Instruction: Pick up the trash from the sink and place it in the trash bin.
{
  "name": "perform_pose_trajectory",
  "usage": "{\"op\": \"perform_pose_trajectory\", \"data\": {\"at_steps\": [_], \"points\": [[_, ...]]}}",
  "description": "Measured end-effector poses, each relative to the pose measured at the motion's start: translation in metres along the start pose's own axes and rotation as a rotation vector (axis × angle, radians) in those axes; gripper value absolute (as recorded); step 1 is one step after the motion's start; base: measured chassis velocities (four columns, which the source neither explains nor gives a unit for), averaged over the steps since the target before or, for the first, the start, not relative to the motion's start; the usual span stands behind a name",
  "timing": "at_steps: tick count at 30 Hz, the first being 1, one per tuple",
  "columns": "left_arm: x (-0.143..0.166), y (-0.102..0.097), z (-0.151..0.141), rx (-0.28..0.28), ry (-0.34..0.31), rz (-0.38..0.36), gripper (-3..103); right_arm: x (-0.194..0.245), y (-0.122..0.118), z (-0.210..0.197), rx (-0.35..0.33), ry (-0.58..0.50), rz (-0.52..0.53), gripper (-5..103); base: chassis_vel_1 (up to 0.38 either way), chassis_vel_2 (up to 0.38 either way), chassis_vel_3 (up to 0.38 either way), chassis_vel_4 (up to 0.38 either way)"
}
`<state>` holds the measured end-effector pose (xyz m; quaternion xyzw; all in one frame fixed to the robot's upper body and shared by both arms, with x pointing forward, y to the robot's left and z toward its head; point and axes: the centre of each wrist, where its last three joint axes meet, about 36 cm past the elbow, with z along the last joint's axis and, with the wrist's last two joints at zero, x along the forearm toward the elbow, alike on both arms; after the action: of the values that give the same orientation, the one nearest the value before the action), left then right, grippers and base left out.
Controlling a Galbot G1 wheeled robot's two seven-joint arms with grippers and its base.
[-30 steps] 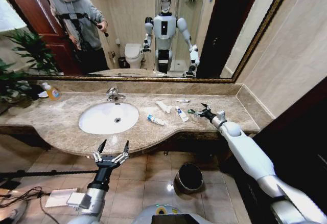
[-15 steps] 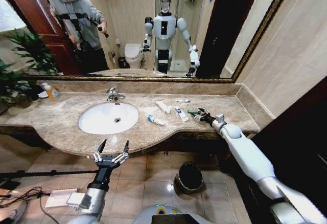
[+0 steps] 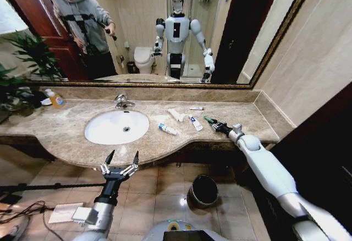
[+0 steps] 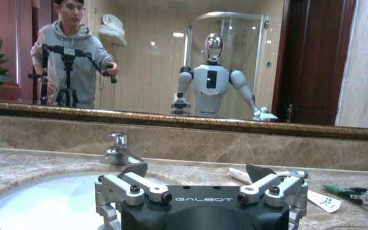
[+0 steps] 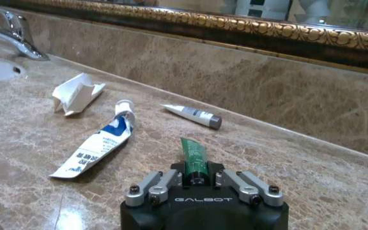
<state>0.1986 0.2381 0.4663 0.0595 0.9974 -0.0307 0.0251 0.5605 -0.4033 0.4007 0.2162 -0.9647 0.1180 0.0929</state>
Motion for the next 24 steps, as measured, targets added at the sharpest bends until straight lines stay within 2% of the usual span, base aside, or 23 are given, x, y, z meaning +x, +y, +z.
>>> {"op": "perform_pose_trajectory", "data": {"at_steps": [4, 7, 9, 14, 19, 20, 22, 23, 24], "points": [[0.0, 0.0, 0.0, 0.0, 0.0, 0.0, 100, 0.006, 0.0, -0.001, -0.028, -0.018, 0.018, 21, 0.0, 0.0, 0.0, 0.0], [0.0, 0.0, 0.0, 0.0, 0.0, 0.0, 100, 0.031, 0.005, -0.009, -0.085, -0.07, 0.074, 21, 0.0, 0.0, 0.0, 0.0], [0.0, 0.0, 0.0, 0.0, 0.0, 0.0, 100, 0.037, 0.008, -0.01, -0.099, -0.091, 0.089, 21, 0.0, 0.0, 0.0, 0.0], [0.0, 0.0, 0.0, 0.0, 0.0, 0.0, 100, 0.08, 0.029, -0.009, -0.155, -0.19, 0.169, 21, 0.0, 0.0, 0.0, 0.0], [0.0, 0.0, 0.0, 0.0, 0.0, 0.0, 100, 0.163, 0.071, 0.031, -0.241, -0.214, 0.286, 21, 0.0, 0.0, 0.0, 0.0], [0.0, 0.0, 0.0, 0.0, 0.0, 0.0, 100, 0.163, 0.071, 0.031, -0.241, -0.214, 0.286, 21, 0.0, 0.0, 0.0, 0.0], [0.0, 0.0, 0.0, 0.0, 0.0, 0.0, 100, 0.196, 0.094, 0.056, -0.272, -0.197, 0.328, 21, 0.0, 0.0, 0.0, 0.0], [0.0, 0.0, 0.0, 0.0, 0.0, 0.0, 100, 0.196, 0.094, 0.056, -0.272, -0.197, 0.328, 21, 0.0, 0.0, 0.0, 0.0], [0.0, 0.0, 0.0, 0.0, 0.0, 0.0, 100, 0.208, 0.107, 0.069, -0.286, -0.179, 0.34, 21, 0.0, 0.0, 0.0, 0.0]]}}
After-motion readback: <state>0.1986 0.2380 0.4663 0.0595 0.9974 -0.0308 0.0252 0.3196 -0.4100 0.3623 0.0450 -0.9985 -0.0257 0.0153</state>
